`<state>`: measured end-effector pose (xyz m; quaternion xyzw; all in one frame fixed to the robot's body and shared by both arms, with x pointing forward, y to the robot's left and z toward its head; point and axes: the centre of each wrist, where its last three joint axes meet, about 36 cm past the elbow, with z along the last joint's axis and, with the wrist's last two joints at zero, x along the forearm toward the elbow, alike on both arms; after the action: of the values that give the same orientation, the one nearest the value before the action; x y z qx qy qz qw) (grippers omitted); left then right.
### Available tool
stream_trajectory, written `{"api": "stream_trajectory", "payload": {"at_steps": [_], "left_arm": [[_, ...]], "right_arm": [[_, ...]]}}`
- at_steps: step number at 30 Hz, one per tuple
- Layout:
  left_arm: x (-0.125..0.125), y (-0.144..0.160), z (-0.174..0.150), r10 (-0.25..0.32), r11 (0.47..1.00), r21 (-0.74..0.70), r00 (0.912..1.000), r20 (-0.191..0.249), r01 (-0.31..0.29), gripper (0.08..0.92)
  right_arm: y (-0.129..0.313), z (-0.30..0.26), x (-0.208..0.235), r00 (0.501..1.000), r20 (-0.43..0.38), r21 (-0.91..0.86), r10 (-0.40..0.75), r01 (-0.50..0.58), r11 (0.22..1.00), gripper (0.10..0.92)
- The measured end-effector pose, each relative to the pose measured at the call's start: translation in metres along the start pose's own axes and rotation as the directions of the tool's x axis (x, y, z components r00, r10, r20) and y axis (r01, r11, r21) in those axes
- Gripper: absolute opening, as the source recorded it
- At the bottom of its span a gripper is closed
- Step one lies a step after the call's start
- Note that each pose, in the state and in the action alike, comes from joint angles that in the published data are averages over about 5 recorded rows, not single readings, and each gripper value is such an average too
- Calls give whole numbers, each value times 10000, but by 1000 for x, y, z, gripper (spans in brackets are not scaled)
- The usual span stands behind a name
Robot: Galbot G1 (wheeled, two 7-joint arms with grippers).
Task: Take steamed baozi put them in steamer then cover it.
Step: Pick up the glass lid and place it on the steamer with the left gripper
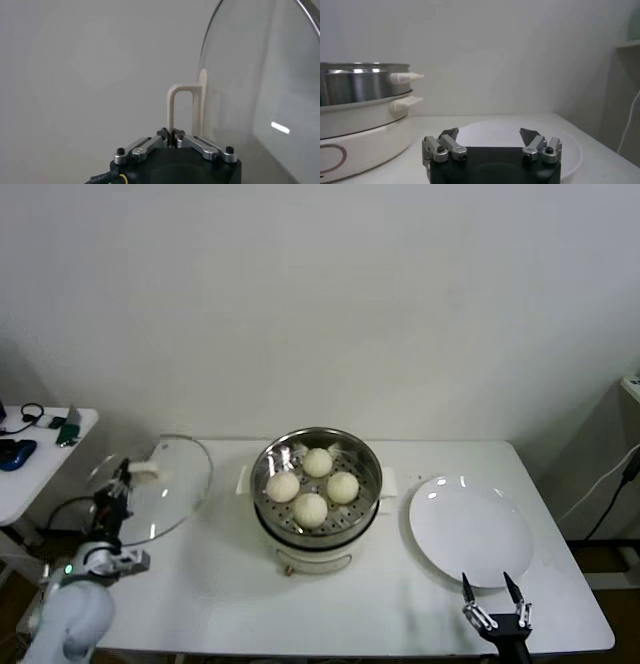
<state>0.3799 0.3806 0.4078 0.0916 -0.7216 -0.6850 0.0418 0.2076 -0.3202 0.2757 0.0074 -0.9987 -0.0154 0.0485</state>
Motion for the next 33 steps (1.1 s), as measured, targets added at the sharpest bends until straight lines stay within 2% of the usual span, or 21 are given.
{"api": "stream_trajectory", "payload": {"at_steps": [5,11,22,33], "left_arm": [[-3,37,-33,-334,9985,431,9994,-67,337,143],[1,56,-89,-218,9963,835,9997,120,207,143],[6,63,-198,278,9974,649,9975,642,-320,143],[27,46,-287,777,9945,622,9919,1007,-842,143]], "right_arm": [[5,-4,-2,10000,96,43,-9,9,10000,823],[10,-6,-7,9996,268,39,-94,93,9999,823],[7,-3,-10,9991,414,88,-22,19,10000,823],[3,4,-10,9988,477,2,53,-53,10000,823]]}}
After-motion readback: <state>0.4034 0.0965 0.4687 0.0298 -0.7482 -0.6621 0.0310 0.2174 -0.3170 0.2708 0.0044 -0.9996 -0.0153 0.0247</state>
